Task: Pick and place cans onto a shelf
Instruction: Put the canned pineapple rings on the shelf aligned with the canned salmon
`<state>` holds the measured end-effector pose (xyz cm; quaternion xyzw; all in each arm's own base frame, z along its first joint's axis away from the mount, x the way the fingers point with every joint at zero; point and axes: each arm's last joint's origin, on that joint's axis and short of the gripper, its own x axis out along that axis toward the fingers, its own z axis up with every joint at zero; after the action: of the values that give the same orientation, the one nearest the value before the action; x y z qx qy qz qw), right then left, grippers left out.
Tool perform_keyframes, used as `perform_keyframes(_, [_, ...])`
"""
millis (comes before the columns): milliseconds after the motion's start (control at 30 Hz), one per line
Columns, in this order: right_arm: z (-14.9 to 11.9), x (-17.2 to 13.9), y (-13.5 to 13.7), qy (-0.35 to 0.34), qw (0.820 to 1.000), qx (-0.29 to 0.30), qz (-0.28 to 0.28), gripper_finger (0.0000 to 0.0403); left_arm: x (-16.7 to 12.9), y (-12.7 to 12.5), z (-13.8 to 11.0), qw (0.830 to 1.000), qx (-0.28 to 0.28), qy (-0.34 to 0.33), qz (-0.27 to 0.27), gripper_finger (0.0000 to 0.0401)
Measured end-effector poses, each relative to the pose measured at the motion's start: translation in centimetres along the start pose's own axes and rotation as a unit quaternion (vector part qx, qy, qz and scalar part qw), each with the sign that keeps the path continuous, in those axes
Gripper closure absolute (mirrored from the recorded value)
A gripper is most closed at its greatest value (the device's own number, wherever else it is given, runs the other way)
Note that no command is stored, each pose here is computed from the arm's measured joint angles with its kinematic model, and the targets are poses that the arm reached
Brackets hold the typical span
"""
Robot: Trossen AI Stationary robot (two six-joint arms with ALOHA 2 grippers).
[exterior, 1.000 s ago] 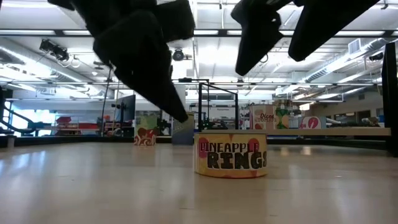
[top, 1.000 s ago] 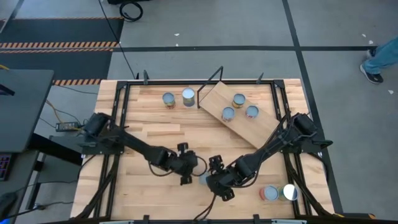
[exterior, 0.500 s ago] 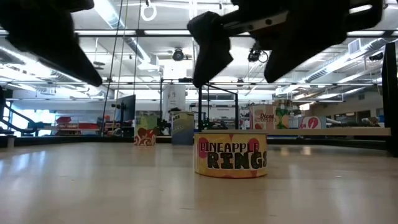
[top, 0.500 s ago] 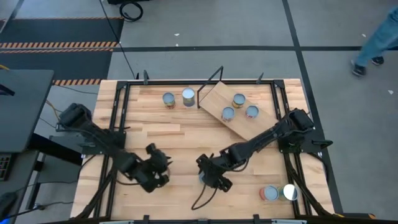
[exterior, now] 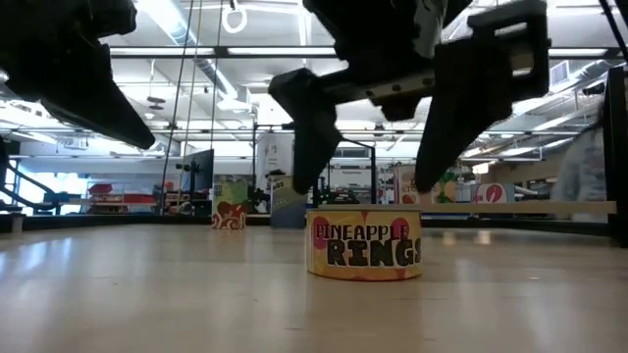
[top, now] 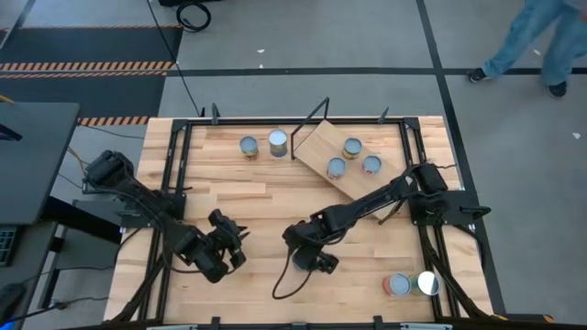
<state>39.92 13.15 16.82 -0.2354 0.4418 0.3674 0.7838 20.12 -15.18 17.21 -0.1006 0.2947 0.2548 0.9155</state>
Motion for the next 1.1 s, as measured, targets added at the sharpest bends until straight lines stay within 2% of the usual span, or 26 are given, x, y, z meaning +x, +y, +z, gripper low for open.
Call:
perform_keyframes(233, [-0.2,1.1,-0.3,0.011,0.997,-0.077,0.001,0.0006,0.6,0.4,0.5,1.0,-0.003,-0.005,0.02,0.0319])
perform_keyframes(467, [-0.9,2.0,-0.6,0.018,0.994,-0.106,0.018,0.0021,0.7,0.6,0.5,1.0,0.005,-0.007,0.027,0.0319])
perform_keyframes(700, [-1.1,2.2,-0.7,0.023,0.994,-0.103,0.02,0.0058,0.7,0.6,0.5,0.999,0.008,-0.012,0.032,0.0319])
perform_keyframes(900, [-0.8,2.0,-0.3,0.026,0.995,-0.093,0.014,0.011,0.7,0.7,0.5,0.999,0.012,-0.012,0.032,0.0319])
perform_keyframes(1000, [-0.4,1.0,0.0,0.036,0.997,-0.07,-0.007,0.0116,0.7,0.7,0.5,0.999,0.028,-0.01,0.034,0.0319])
perform_keyframes(1100, [-0.3,-1.0,0.4,0.058,0.998,-0.017,-0.018,0.0116,0.8,0.8,0.5,0.998,0.048,-0.008,0.039,0.0319])
